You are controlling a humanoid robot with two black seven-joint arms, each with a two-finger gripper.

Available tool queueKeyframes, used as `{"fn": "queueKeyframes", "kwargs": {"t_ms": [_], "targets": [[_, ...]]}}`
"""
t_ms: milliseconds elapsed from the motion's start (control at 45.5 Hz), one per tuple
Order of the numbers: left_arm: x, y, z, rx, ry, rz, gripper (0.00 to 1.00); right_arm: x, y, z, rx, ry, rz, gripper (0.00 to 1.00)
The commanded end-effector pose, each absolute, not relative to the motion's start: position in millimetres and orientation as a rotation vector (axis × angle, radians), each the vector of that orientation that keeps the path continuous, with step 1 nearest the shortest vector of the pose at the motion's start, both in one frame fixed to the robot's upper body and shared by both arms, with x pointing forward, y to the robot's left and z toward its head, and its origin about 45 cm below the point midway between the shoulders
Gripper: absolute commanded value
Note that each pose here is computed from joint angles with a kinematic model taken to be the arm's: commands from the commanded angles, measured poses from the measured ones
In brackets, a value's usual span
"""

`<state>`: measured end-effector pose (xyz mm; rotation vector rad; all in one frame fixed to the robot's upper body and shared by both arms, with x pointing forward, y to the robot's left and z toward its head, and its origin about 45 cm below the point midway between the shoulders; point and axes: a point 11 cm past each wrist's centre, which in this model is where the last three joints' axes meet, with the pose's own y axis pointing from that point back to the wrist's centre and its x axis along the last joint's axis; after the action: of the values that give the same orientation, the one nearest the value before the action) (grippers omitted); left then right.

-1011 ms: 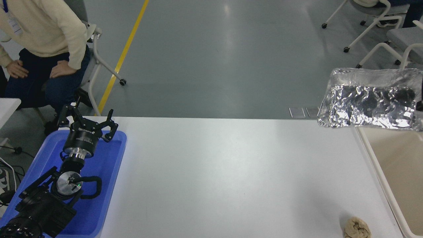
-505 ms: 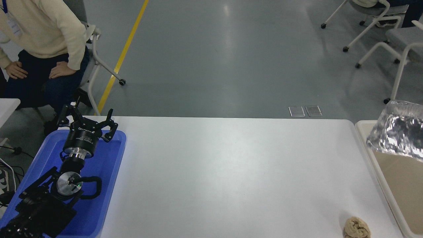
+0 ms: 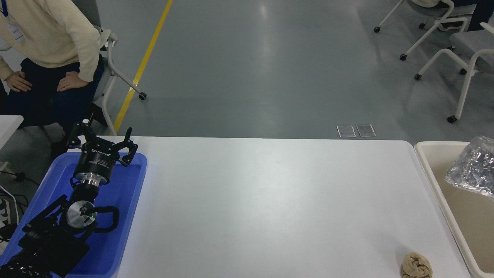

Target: Pick up foil plate and place in dustbin

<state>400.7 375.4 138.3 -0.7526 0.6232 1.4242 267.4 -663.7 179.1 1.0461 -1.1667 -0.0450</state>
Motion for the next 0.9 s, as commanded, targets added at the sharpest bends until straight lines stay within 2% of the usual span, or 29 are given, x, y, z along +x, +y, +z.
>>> {"fn": "queueKeyframes", "kwargs": {"t_ms": [0,154,637,659,681,747,769,791,879], "targets": [[400.7,375.2,138.3,-0.753,0.623,1.424,1.0,262.3,-663.2,151.5,0.945,-1.183,0.009,0.0],[400.7,375.2,138.3,-0.753,0.623,1.424,1.0,257.7,-657.9,136.3,0.886,-1.19,0.024,0.0],[400.7,375.2,138.3,-0.753,0.623,1.424,1.0,249.5,-660.8,132.6,0.843,-1.238,0.018,0.0],[400.7,375.2,138.3,-0.753,0.623,1.424,1.0,249.4,-661.6,133.5,0.84,-1.24,0.02,0.04],[400.7,375.2,138.3,-0.753,0.623,1.424,1.0,250.3,-661.9,134.6,0.837,-1.243,0.025,0.17],[400.7,375.2,138.3,-0.753,0.623,1.424,1.0,252.0,-666.3,142.2,0.81,-1.262,0.054,0.67],[400.7,375.4,138.3,-0.754,0.624,1.425,1.0,253.8,-666.6,144.4,0.8,-1.272,0.07,0.81],[400.7,375.2,138.3,-0.753,0.623,1.424,1.0,254.6,-667.5,146.4,0.787,-1.281,0.087,0.89],[400.7,375.2,138.3,-0.753,0.623,1.424,1.0,254.4,-665.5,144.2,0.767,-1.298,0.116,0.92]]}}
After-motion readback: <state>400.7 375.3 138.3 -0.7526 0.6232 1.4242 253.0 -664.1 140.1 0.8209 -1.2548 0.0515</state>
